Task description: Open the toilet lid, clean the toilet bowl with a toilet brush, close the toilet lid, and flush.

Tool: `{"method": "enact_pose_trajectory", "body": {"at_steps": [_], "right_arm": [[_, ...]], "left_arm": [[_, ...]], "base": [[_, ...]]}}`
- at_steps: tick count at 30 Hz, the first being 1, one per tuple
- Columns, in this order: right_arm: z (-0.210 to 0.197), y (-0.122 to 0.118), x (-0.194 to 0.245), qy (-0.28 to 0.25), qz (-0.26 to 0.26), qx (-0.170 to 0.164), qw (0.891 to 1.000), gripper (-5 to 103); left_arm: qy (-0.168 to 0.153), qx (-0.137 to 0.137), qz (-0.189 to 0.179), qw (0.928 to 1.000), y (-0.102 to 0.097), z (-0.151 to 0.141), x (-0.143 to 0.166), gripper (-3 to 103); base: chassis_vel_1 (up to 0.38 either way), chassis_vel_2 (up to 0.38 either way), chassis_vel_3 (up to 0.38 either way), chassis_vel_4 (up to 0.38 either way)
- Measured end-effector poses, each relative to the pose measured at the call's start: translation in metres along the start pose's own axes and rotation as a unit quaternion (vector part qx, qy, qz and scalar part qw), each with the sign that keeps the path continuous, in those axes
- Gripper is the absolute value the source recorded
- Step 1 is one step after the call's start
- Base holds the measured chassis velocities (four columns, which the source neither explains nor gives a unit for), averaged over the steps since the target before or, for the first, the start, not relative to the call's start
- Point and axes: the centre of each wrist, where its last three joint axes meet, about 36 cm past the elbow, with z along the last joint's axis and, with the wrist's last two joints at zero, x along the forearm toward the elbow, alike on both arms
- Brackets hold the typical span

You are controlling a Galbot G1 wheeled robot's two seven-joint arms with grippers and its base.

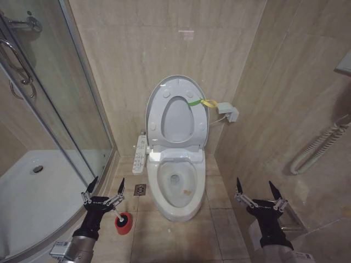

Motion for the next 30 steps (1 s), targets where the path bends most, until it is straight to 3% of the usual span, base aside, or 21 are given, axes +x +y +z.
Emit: {"method": "enact_pose_trajectory", "body": {"at_steps": [11, 26, 30], "right_arm": [[0.0, 0.0, 0.0, 0.0, 0.0, 0.0, 1.0, 100], [0.0, 0.0, 0.0, 0.0, 0.0, 0.0, 1.0, 100], [0.0, 0.0, 0.0, 0.0, 0.0, 0.0, 1.0, 100]], "left_arm": [[0.004, 0.001, -0.002, 1.0, 0.001, -0.001, 0.0, 100], [0.11, 0.048, -0.028, 0.9923, 0.015, -0.079, 0.001, 100], [0.115, 0.024, -0.015, 0.993, 0.021, -0.081, 0.007, 100]], "base": [[0.0, 0.0, 0.0, 0.0], [0.0, 0.0, 0.0, 0.0], [0.0, 0.0, 0.0, 0.0]]}}
